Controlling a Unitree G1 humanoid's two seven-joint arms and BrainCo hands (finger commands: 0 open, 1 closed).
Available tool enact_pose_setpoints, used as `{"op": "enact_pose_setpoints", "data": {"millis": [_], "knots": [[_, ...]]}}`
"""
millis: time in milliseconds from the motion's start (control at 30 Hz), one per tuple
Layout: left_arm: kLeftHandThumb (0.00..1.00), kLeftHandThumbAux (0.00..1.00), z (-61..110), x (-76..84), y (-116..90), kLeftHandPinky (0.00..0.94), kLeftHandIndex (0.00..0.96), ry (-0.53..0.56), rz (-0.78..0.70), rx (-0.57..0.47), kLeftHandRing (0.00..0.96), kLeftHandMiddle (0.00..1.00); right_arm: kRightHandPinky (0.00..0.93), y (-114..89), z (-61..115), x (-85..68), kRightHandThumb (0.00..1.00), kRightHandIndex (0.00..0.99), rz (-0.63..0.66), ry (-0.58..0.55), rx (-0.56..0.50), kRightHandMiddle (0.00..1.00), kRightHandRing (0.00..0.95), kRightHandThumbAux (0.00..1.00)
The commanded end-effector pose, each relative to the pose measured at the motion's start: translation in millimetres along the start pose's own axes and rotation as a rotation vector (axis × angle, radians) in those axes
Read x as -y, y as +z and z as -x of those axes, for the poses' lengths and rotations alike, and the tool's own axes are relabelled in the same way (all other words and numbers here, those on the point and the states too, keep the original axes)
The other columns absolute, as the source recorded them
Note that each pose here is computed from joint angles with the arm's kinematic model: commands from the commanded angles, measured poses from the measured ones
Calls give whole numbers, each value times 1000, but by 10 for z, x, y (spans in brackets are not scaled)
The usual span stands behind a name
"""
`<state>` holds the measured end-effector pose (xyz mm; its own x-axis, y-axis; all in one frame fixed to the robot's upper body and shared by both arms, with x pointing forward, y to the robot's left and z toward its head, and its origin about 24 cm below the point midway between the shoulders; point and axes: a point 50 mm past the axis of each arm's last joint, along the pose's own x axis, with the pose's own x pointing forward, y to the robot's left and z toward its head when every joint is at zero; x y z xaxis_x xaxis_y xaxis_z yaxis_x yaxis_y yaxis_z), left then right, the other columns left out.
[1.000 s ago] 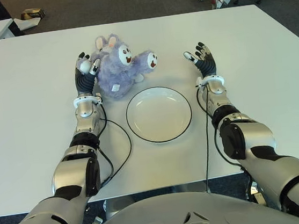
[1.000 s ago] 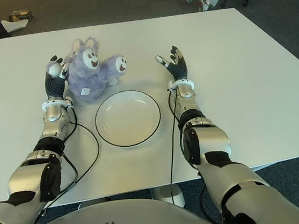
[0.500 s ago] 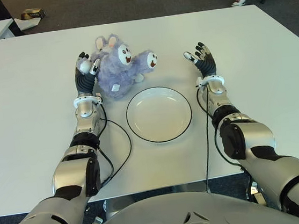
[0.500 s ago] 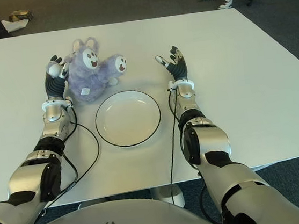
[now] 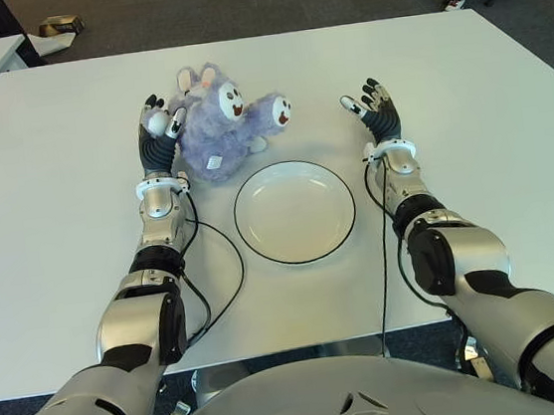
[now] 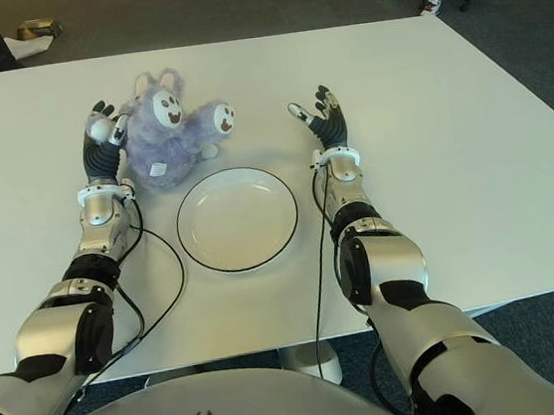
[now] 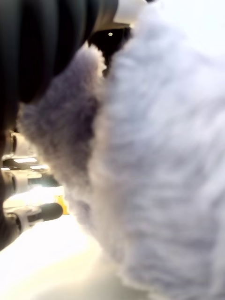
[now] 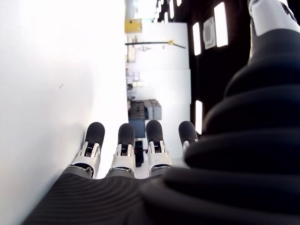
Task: Put the doll into the plate.
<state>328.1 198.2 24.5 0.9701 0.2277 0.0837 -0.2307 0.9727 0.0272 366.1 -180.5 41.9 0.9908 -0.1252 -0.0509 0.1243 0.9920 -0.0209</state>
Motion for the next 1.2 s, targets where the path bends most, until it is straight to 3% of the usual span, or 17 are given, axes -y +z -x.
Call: {"op": "enact_pose_setpoints", "data": {"millis": [33, 1200], "knots": [[0, 460, 399, -67, -489, 112, 0, -8, -44, -187, 122, 120, 13, -463, 229, 26, 58, 11, 0, -13, -181, 35, 25, 668], [0, 470, 374, -105, -489, 71, 0, -5, -50, -194, 89, 93, 12, -444, 214, -18, 59, 9, -10, -3, -181, 27, 16, 673]]}}
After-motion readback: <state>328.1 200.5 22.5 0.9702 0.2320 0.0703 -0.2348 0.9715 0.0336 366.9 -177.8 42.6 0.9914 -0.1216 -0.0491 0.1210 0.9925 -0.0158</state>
